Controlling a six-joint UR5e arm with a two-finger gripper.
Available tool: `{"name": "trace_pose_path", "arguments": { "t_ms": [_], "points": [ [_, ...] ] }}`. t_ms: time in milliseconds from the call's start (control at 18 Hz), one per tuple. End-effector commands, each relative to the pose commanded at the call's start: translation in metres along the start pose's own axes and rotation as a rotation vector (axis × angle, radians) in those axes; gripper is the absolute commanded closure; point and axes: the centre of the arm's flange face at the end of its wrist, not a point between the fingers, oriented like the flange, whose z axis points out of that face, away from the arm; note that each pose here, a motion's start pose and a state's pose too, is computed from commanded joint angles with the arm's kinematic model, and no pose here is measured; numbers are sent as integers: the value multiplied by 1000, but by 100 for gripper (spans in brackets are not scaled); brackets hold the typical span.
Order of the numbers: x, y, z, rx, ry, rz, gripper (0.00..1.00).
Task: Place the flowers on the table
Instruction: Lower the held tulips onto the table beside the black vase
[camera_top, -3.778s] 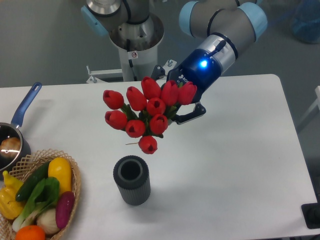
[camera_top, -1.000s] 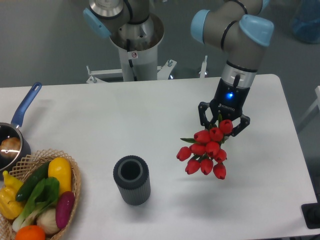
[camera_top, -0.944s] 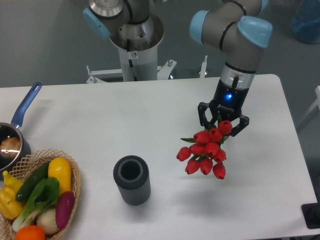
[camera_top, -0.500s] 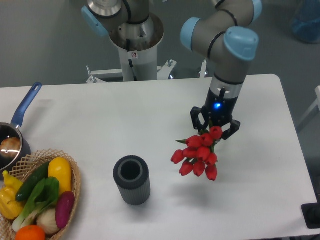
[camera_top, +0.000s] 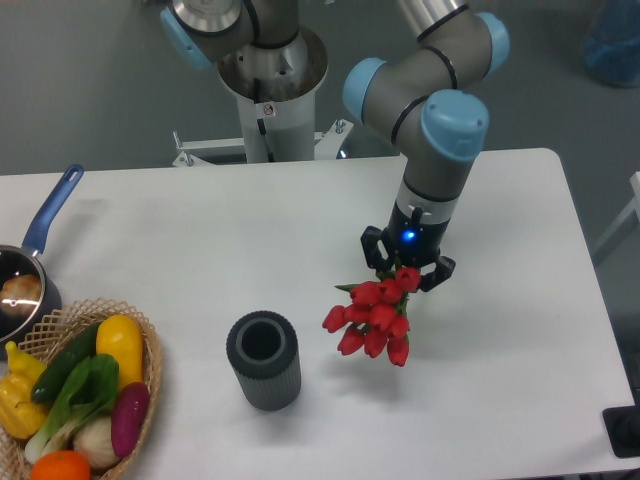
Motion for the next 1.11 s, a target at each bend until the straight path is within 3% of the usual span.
{"name": "trace_pose_path", "arguments": {
  "t_ms": [1111],
  "points": [
    [3, 1, 41, -81, 40, 31, 59]
  ]
}}
